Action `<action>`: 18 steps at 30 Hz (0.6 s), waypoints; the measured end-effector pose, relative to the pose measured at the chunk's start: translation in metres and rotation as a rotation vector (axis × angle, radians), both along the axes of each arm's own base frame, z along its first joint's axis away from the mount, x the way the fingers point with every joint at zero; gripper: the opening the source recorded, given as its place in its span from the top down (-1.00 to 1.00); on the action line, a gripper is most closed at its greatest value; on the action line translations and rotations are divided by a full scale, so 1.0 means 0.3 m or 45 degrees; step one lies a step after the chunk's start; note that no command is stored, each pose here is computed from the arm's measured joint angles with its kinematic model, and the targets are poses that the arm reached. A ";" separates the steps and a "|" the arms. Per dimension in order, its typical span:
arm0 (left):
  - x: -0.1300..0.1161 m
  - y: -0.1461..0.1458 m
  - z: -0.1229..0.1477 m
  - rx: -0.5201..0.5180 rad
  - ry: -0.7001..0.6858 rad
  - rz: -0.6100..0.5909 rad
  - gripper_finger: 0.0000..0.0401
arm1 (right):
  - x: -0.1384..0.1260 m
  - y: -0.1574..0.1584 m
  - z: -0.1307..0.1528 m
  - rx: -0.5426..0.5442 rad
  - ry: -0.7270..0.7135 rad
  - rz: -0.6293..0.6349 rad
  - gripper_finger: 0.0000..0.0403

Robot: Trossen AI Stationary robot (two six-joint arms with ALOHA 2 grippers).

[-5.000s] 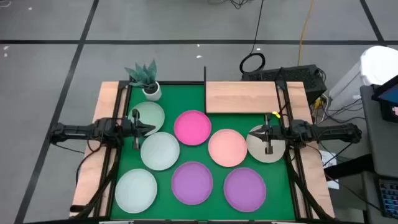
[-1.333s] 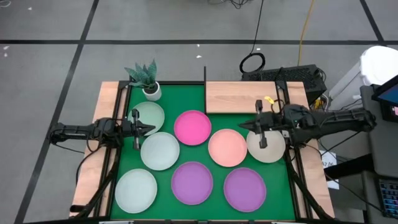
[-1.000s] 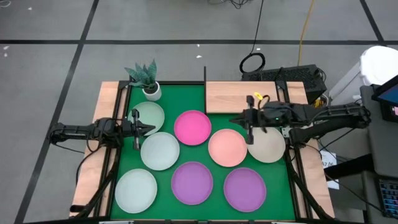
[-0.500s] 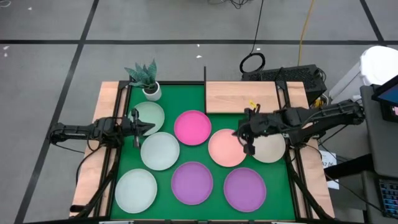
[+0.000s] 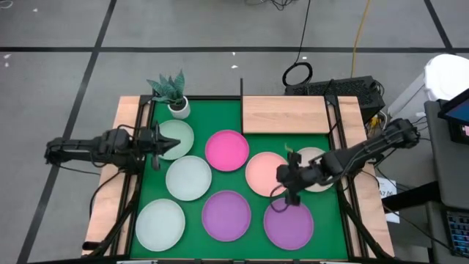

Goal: Place and stack plates onto a shelf
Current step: Put the right purple plate on the shelf

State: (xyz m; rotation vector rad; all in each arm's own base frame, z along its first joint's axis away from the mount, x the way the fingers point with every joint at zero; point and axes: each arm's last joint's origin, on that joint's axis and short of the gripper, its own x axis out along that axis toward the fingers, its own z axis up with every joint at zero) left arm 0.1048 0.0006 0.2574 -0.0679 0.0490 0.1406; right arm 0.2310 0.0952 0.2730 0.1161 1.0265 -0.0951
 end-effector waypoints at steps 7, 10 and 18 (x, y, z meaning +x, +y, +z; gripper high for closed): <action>0.108 -0.033 0.168 -0.009 0.130 -0.078 0.98 | -0.011 0.071 -0.053 0.092 0.144 -0.053 0.97; 0.165 -0.065 0.207 0.000 0.172 -0.148 0.98 | -0.027 0.102 -0.071 0.104 0.193 -0.086 0.91; 0.275 -0.170 0.183 0.042 0.328 -0.321 0.98 | -0.110 0.158 -0.166 0.174 0.345 -0.179 0.63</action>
